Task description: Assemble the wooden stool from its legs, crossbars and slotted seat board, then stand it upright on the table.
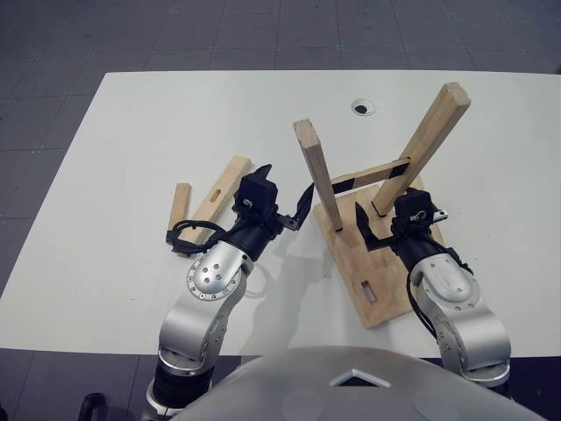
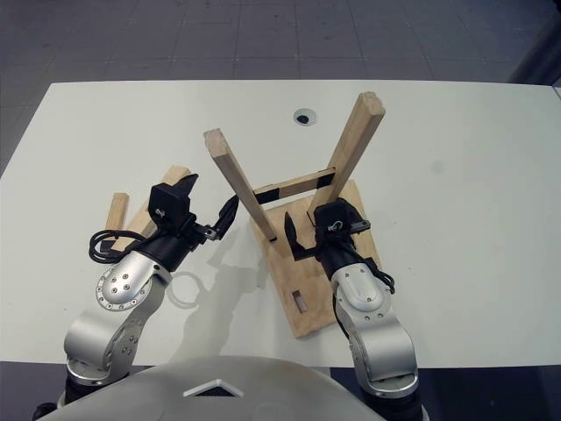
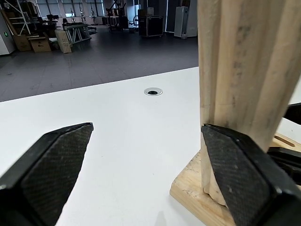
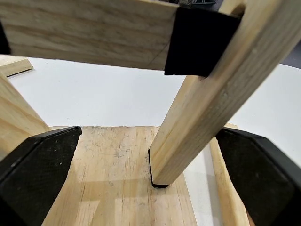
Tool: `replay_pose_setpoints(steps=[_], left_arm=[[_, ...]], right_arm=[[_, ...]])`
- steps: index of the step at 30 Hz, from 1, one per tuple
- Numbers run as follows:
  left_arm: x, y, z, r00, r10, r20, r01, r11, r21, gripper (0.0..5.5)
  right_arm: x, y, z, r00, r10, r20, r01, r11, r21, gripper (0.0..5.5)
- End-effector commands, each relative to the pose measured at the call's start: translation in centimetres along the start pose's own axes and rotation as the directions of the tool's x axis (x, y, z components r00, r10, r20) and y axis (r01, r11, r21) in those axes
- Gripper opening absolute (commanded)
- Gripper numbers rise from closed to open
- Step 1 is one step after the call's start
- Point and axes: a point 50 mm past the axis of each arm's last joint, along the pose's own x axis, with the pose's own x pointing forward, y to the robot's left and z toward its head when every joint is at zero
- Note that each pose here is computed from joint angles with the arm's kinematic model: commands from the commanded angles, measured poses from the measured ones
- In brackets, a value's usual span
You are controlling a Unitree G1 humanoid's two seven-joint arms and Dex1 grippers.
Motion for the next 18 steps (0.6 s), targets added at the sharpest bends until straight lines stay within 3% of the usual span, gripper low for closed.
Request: replay_pose_setpoints(steps=[1,13,18], left_arm=[[0.0,0.0,0.1,1.0,-0.007,0.008,0.007,1.0,-0.002,4.31],[-0.6,1.5,0.1,0.994,0.108,0.01,-0.108,0.994,-0.019,4.31],[-1.0,2.2,-0.9,0.951,0.304,-0.056,-0.303,0.953,0.031,4.31]], right_arm=[[-0.1,0.0,0.2,1.0,0.019,0.003,-0.019,1.0,-0.006,5.2],[-1.5,-2.7,1.1,0.999,0.039,0.011,-0.038,0.996,-0.083,5.2],[-3.0,-4.6,0.4,0.983,0.156,-0.092,-0.169,0.973,-0.157,5.2]])
